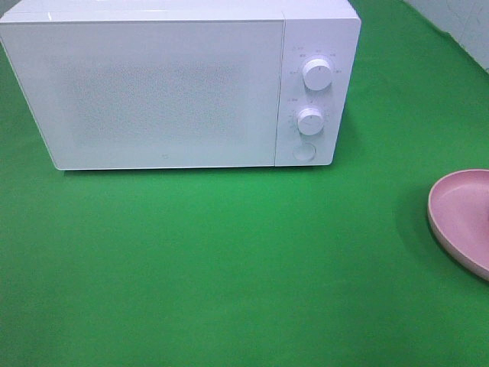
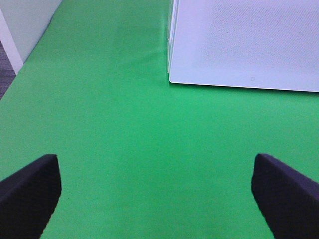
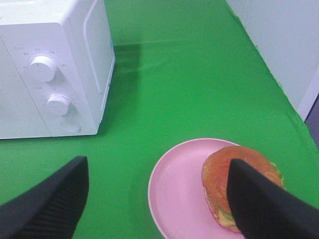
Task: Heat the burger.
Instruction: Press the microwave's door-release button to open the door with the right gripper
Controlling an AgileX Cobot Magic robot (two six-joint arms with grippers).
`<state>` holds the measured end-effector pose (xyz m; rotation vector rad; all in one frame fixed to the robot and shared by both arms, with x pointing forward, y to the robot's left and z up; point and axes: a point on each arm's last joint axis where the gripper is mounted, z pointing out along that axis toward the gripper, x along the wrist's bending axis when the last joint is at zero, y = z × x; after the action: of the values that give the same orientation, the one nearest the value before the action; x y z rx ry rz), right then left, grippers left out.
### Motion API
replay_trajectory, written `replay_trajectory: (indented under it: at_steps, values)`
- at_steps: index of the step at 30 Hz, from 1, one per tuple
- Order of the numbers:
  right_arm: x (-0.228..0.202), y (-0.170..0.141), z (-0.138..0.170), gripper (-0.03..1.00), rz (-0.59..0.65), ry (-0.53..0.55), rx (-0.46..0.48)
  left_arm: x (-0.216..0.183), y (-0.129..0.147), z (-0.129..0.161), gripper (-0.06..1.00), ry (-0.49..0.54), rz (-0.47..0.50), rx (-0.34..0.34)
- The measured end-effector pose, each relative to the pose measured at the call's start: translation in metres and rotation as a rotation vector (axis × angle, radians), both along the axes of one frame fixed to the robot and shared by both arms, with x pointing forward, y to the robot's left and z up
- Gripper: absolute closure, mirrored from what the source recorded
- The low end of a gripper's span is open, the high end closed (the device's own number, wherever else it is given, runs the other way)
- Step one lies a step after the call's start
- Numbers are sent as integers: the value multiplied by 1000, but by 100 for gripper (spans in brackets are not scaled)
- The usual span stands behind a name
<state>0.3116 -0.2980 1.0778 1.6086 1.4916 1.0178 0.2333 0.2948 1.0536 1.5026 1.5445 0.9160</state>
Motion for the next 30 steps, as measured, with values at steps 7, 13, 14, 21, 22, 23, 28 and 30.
replay_trajectory:
  at_steps: [7,13,14,21,22,23,28,30]
  values:
    - [20,2,0,24,7,2,-2,0,0,0,-1,0,0,0]
    - [48,5,-5,24,17,17,-3,0,0,0,-1,0,0,0]
    - [56,6,-6,24,21,13,-3,0,0,0,-1,0,0,0]
    - [84,9,-14,24,32,10,-2,0,0,0,-1,0,0,0]
    - [84,9,-14,24,32,10,-2,0,0,0,-1,0,0,0]
    - [92,10,-16,24,36,0,-1,0,0,0,-1,0,0,0]
    - [109,12,-21,24,49,-57,2,0,0,0,-1,0,0,0]
    - [114,13,-25,24,55,-95,6,0,0,0,-1,0,0,0]
